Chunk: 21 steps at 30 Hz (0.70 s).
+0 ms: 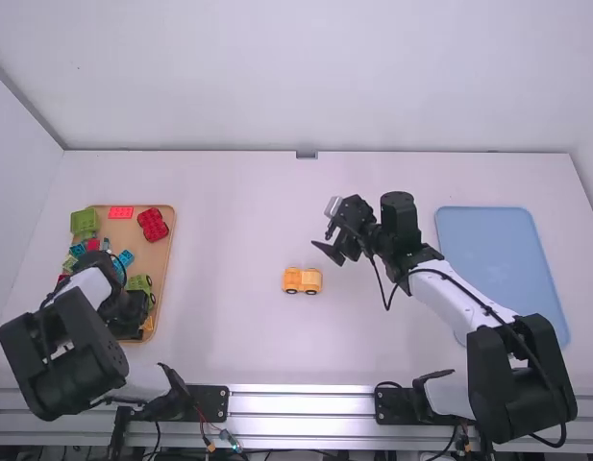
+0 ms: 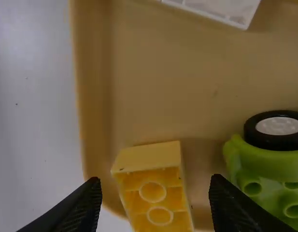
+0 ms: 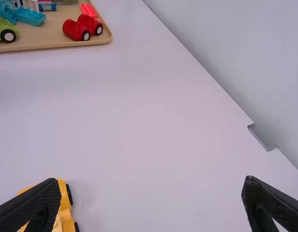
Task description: Assemble lego blocks to make yellow taxi
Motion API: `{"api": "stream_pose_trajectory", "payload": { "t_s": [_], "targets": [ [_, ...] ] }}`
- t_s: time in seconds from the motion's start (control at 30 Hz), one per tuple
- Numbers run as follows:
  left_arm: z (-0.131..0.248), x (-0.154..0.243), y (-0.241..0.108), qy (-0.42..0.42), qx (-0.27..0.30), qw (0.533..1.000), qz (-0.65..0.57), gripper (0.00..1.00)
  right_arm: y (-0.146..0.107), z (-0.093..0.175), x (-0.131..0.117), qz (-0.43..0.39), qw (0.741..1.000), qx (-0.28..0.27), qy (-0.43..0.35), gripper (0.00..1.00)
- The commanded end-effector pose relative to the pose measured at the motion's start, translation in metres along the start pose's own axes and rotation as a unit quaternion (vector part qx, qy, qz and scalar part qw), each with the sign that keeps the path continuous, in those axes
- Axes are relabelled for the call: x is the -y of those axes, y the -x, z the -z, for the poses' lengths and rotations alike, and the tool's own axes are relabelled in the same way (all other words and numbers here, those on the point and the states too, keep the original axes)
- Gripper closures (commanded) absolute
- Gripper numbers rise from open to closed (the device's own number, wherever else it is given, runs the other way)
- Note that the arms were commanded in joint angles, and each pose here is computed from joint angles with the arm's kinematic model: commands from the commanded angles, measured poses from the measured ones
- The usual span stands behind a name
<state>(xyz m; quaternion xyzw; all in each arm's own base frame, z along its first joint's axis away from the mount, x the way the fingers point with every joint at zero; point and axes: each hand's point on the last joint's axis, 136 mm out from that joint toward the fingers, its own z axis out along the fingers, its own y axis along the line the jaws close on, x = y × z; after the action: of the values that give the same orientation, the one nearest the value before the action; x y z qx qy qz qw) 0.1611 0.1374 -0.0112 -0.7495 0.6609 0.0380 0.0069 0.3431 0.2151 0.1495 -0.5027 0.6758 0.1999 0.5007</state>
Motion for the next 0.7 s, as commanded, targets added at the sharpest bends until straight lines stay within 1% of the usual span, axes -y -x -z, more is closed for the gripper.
{"api": "stream_pose_trajectory", "payload": {
  "t_s": [0.0,0.1,0.3,0.47,0.67],
  "targets": [
    [-0.005,0.0,-0.009,-0.009,-0.018,1.0,-0.02,0.45,0.005,0.0,-0.001,-0.001,1.0,0.006,0.002,0.01],
    [-0.008,0.005,-0.012,-0.027,-0.024,0.999,-0.028,0.48,0.005,0.0,-0.001,-0.001,1.0,0.006,0.003,0.01],
    [-0.011,0.007,-0.011,-0.033,-0.02,0.999,-0.028,0.47,0.005,0.0,0.0,-0.012,1.0,0.006,0.001,0.01],
    [-0.013,0.013,-0.022,-0.057,-0.048,0.997,-0.029,0.47,0.005,0.0,0.0,-0.014,1.0,0.005,0.001,0.01],
    [-0.014,0.014,-0.021,-0.059,-0.045,0.996,-0.043,0.47,0.005,0.001,0.0,-0.014,1.0,0.005,0.001,0.01]
  ]
}}
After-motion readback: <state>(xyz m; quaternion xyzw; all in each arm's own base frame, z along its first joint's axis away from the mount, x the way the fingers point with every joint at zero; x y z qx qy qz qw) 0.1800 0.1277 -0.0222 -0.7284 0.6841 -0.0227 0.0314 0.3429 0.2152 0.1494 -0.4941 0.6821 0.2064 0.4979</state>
